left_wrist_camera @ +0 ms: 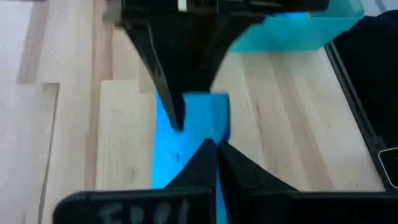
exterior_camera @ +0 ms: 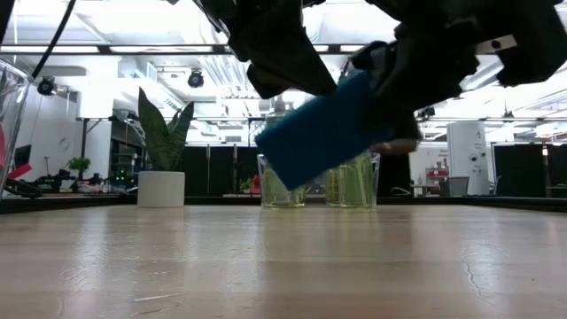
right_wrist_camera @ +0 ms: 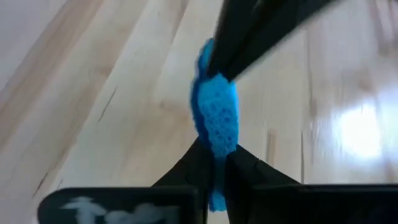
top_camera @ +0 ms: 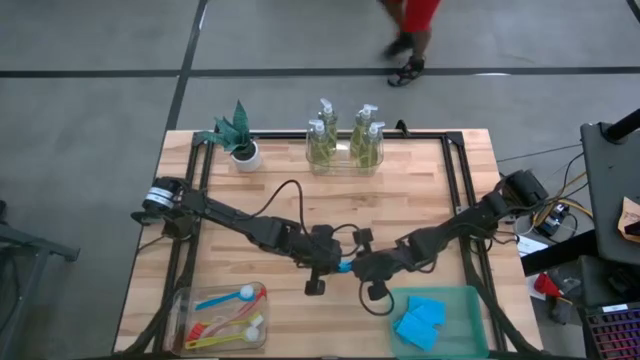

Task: Pick & Place Kitchen Sink Supplies
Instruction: Put the blue sponge into the green bin

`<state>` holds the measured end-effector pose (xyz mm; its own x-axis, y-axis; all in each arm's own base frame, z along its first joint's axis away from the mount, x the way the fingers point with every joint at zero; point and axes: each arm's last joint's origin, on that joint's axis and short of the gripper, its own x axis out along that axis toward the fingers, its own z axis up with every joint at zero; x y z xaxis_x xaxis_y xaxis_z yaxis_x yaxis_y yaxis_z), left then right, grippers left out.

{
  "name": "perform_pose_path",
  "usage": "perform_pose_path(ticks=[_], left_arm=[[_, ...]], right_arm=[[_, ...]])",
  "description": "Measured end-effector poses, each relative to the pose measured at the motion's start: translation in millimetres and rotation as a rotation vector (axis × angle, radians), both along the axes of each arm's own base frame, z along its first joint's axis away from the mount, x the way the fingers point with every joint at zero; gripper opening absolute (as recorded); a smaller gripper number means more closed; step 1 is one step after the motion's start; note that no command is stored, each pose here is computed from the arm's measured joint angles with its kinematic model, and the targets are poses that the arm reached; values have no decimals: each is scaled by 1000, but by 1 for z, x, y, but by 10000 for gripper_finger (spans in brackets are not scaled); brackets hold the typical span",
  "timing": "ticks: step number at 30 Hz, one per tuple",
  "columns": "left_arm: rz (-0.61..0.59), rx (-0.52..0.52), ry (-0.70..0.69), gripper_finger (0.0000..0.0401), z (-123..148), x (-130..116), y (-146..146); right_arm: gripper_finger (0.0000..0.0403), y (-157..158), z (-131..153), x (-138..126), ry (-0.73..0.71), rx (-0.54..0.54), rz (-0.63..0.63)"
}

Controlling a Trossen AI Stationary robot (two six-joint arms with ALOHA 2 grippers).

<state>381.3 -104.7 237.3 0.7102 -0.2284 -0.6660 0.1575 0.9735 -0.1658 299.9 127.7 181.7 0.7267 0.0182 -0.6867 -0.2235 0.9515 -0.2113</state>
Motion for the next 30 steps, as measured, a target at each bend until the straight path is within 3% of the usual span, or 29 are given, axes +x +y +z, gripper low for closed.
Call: perform_pose_path(ticks=[9,16,22,30], left_arm=[[16,2,22,95,-3,-2,-2],[11,8,44,165,-5,-5,-4],[10,10,44,185,-6,-5,-4],[3,19,40,186,-6,-5,-4]], right_arm=[[13,1,19,-31,193,78,-141],[13,24,69,-63,263,192,-137],[13,44,114,-99,294,311,-179],[13,77,114,-142,298,351,-172]])
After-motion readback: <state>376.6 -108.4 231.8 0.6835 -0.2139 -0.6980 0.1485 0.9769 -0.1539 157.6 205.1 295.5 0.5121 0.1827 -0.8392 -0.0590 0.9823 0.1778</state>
